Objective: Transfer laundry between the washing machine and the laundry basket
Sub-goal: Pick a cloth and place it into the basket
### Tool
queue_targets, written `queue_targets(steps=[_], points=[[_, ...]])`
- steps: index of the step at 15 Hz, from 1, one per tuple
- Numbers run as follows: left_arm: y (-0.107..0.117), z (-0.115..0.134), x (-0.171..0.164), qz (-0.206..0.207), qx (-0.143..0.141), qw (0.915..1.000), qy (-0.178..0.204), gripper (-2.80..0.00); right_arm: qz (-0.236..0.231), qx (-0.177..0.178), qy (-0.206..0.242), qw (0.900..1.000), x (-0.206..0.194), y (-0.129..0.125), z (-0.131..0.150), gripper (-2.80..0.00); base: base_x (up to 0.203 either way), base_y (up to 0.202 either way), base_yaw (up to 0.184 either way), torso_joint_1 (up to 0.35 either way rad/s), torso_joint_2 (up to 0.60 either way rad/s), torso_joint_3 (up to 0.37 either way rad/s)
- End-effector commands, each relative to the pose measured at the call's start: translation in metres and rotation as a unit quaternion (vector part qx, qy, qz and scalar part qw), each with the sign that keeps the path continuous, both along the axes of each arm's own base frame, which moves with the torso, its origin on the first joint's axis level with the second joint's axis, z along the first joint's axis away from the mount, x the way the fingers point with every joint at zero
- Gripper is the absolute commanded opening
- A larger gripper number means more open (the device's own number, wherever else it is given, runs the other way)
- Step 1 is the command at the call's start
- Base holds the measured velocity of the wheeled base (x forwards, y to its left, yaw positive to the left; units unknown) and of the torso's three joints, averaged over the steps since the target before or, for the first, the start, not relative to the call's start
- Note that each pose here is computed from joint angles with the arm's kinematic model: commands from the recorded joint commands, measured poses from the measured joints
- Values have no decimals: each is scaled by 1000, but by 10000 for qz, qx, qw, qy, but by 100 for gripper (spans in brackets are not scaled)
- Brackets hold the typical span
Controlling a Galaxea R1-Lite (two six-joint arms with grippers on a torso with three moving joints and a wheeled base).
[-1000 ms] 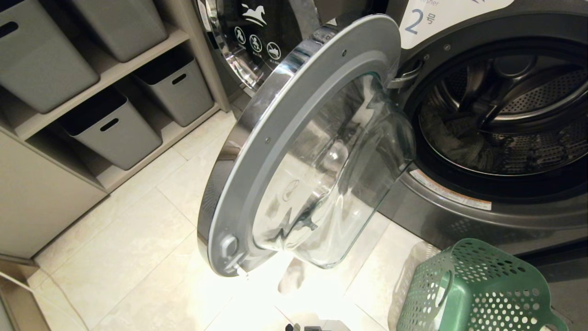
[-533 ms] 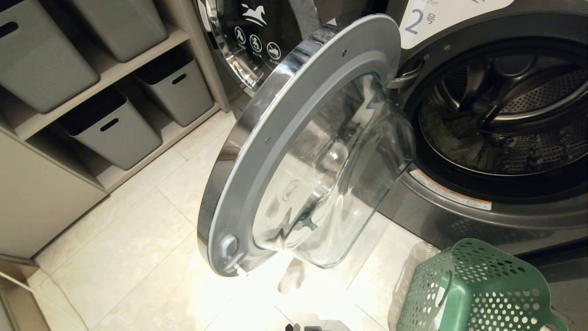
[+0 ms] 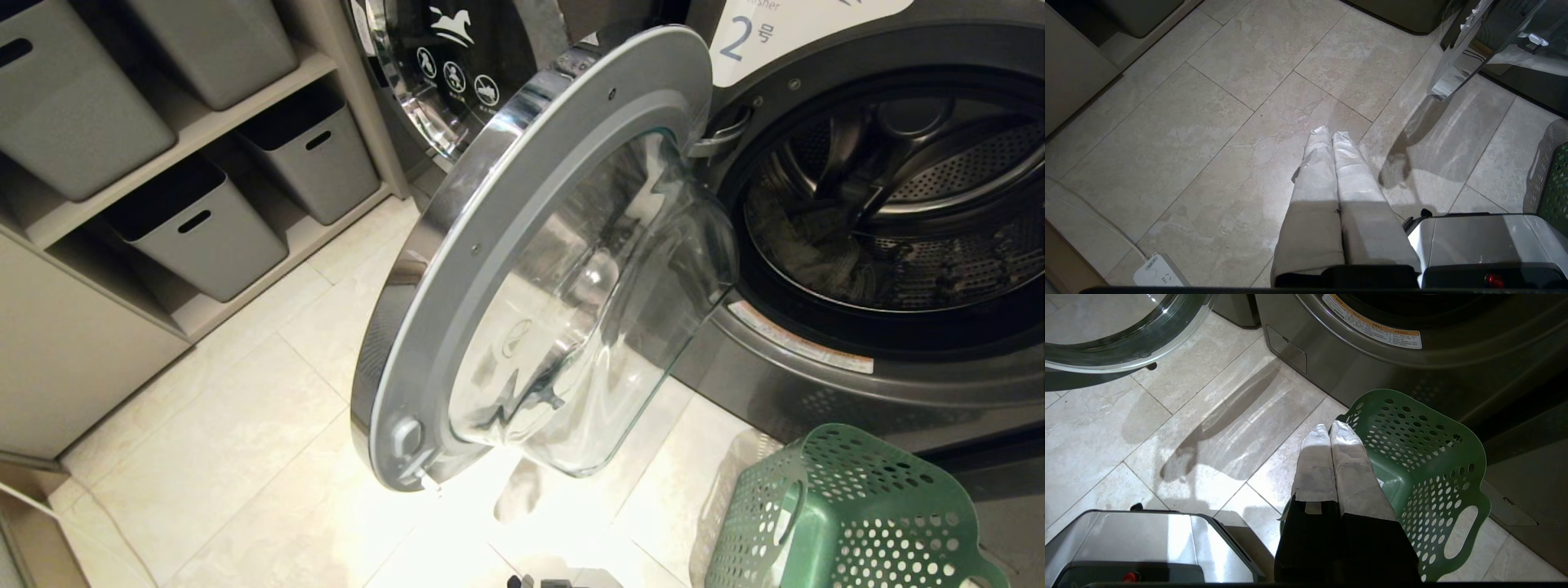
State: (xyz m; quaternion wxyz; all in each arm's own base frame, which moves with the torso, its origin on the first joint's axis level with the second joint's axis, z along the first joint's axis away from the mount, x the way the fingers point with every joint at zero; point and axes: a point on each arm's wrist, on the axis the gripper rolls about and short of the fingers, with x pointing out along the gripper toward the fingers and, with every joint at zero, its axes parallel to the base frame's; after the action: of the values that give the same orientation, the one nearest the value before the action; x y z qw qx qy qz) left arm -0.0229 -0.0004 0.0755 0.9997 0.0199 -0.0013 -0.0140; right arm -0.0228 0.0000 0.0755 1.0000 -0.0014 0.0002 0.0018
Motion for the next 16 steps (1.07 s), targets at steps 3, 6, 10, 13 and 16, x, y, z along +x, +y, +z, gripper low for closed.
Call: queue_targets(steps=[3,6,10,13,16], points=[[0,0,0,18,-7,10000,11,-280,5,-2,6,10000,0,0,0,-280,0,0,0,0,0,0],[0,0,0,33,-7,10000,11,-280,5,-2,6,10000,0,0,0,-280,0,0,0,2,1,-22],[0,0,0,33,-15,10000,11,-280,5,-2,6,10000,0,0,0,-280,0,0,0,3,3,-167],[0,0,0,33,-15,10000,3,-280,5,-2,6,10000,0,0,0,-280,0,0,0,2,4,-193],[0,0,0,33,-15,10000,3,-280,5,-2,6,10000,0,0,0,-280,0,0,0,1,3,-197]])
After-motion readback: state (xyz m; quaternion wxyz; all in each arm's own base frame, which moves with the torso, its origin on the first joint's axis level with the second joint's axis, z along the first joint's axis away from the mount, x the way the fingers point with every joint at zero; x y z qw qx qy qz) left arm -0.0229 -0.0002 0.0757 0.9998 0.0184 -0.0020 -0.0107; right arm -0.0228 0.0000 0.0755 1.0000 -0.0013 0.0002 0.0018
